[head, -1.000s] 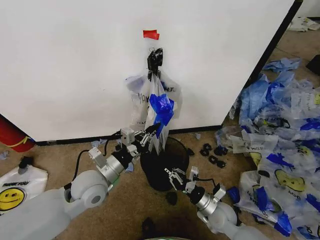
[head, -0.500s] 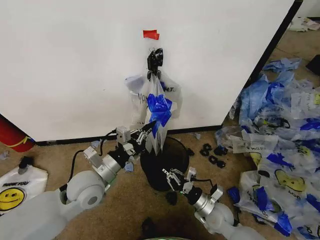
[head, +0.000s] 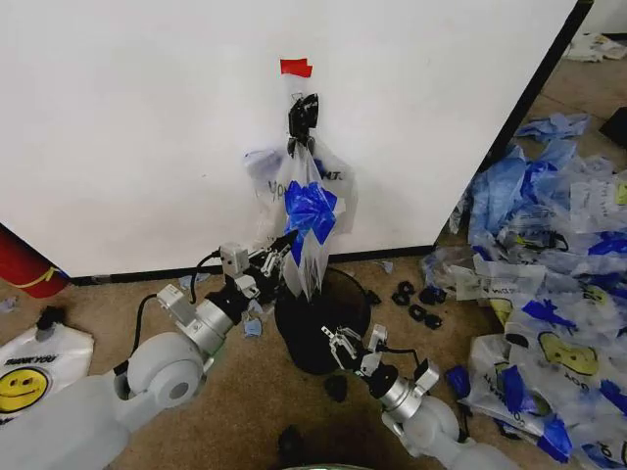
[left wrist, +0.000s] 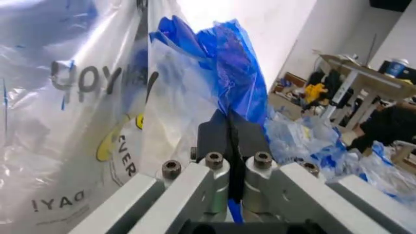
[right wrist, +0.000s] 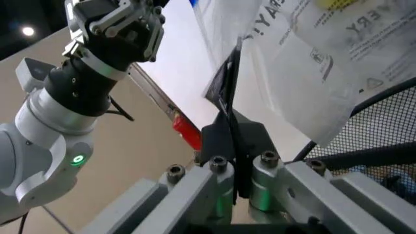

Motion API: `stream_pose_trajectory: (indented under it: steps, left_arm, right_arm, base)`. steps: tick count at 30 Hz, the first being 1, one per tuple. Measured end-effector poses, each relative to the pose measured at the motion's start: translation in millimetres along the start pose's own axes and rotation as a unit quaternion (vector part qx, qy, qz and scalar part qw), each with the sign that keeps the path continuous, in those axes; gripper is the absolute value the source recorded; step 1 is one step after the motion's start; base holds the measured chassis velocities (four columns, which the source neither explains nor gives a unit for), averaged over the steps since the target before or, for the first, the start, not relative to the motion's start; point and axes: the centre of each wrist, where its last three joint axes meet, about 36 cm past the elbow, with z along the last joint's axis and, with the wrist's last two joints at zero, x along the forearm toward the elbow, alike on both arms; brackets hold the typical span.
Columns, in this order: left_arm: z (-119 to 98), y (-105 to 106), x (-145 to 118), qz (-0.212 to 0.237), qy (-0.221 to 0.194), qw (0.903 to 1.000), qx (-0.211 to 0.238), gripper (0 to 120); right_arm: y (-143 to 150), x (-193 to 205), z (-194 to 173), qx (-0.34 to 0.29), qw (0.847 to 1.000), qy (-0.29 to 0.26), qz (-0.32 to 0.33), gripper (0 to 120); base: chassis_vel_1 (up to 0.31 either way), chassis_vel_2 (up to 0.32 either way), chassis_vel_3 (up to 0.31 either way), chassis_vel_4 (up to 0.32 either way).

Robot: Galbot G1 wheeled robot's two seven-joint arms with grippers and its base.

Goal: Pick up the garbage bag from the wall and place it over the trash bin.

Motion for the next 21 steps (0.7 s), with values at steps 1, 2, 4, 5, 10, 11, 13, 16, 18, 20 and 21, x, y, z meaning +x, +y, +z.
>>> stream_pose_trajectory:
  steps: [1,2,4,5,10,11,13,16,18,20,21]
  left_arm:
    - [-1,0,-1,-0.005,0.001,1.0,0.005,0]
    - [-1,-1,-1,-0.007,0.003,0.9999,0.008,0]
    - [-2,-1,-1,-0.008,0.004,0.9999,0.01,0]
    - [-2,-1,-2,-0.008,0.004,0.9999,0.009,0]
    - [-4,0,-3,-0.007,0.002,0.9999,0.007,0]
    - [-4,0,-3,-0.007,0.002,0.9999,0.007,0]
    - [-5,0,-4,-0.006,0.001,1.0,0.007,0]
    - [-4,-1,-5,-0.005,0.0,1.0,0.008,0]
    - [-5,-1,-5,-0.005,-0.001,0.9999,0.009,0]
    - [-5,-2,-6,-0.004,-0.001,0.9999,0.01,0]
    - [-5,-2,-6,-0.004,-0.002,0.9999,0.01,0]
  right_arm:
    - [0,1,-1,0.003,1.0,-0.001,0.002,0]
    - [-1,1,-1,0.004,1.0,-0.002,0.003,0]
    - [-1,2,-2,0.006,1.0,-0.003,0.005,0]
    - [-2,2,-3,0.008,1.0,-0.005,0.007,0]
    - [-3,4,-7,0.022,1.0,-0.009,0.021,0]
    - [-3,4,-7,0.022,1.0,-0.009,0.021,0]
    - [-3,7,-10,0.029,0.999,-0.008,0.029,0]
    - [-4,10,-18,0.047,0.998,-0.009,0.042,11]
    - [-7,13,-28,0.063,0.997,-0.009,0.048,18]
    - [-9,14,-35,0.074,0.996,-0.009,0.052,22]
    - [-12,15,-44,0.087,0.995,-0.01,0.057,27]
  base:
    - [0.0,0.0,0.0,0.0]
    - [0.0,0.0,0.0,0.0]
    - [0.0,0.0,0.0,0.0]
    - [0.0,0.0,0.0,0.0]
    - [0.0,0.0,0.0,0.0]
    - [0.0,0.0,0.0,0.0]
    - [0.0,0.0,0.0,0.0]
    - [0.0,0.0,0.0,0.0]
    - [0.0,0.0,0.0,0.0]
    - [0.0,0.0,0.0,0.0]
    - [0.0,0.0,0.0,0.0]
